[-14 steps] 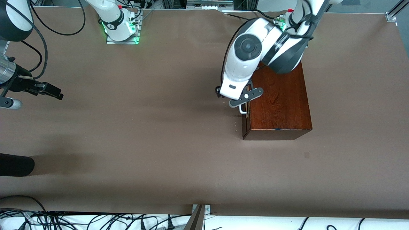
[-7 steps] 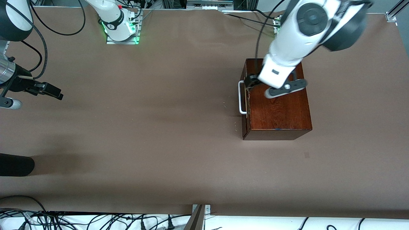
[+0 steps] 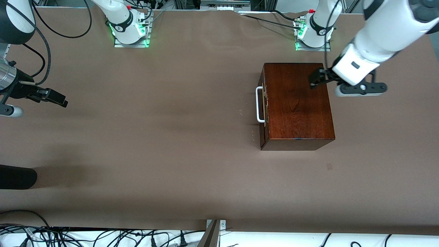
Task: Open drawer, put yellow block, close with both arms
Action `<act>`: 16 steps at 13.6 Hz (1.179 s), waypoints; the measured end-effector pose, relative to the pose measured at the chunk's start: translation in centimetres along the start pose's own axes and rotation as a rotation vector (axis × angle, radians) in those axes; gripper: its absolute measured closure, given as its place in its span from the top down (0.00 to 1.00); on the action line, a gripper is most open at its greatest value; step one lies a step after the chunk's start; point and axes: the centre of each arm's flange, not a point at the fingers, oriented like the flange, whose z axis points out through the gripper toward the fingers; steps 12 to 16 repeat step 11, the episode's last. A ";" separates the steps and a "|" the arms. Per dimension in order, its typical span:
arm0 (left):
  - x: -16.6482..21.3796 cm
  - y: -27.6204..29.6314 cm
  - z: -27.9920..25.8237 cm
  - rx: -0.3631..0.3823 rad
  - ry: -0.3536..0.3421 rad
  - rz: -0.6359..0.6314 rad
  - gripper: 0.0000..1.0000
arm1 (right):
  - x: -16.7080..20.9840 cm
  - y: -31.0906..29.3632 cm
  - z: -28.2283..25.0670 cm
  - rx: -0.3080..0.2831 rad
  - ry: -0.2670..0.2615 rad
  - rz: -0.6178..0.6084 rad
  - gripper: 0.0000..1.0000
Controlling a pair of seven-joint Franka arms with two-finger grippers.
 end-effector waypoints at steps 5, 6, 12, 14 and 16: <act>1.1 -7.6 -1.4 0.004 0.026 0.114 1.00 | 0.0 0.0 0.0 0.000 0.001 0.000 1.00; 1.1 -7.8 -1.4 0.023 0.029 0.119 1.00 | 0.0 0.0 0.0 0.000 0.001 0.001 1.00; 1.1 -8.2 -1.6 0.045 0.034 0.118 1.00 | 0.0 0.0 0.0 0.000 0.001 0.001 1.00; 1.1 -8.2 -1.6 0.045 0.034 0.118 1.00 | 0.0 0.0 0.0 0.000 0.001 0.001 1.00; 1.1 -8.2 -1.6 0.045 0.034 0.118 1.00 | 0.0 0.0 0.0 0.000 0.001 0.001 1.00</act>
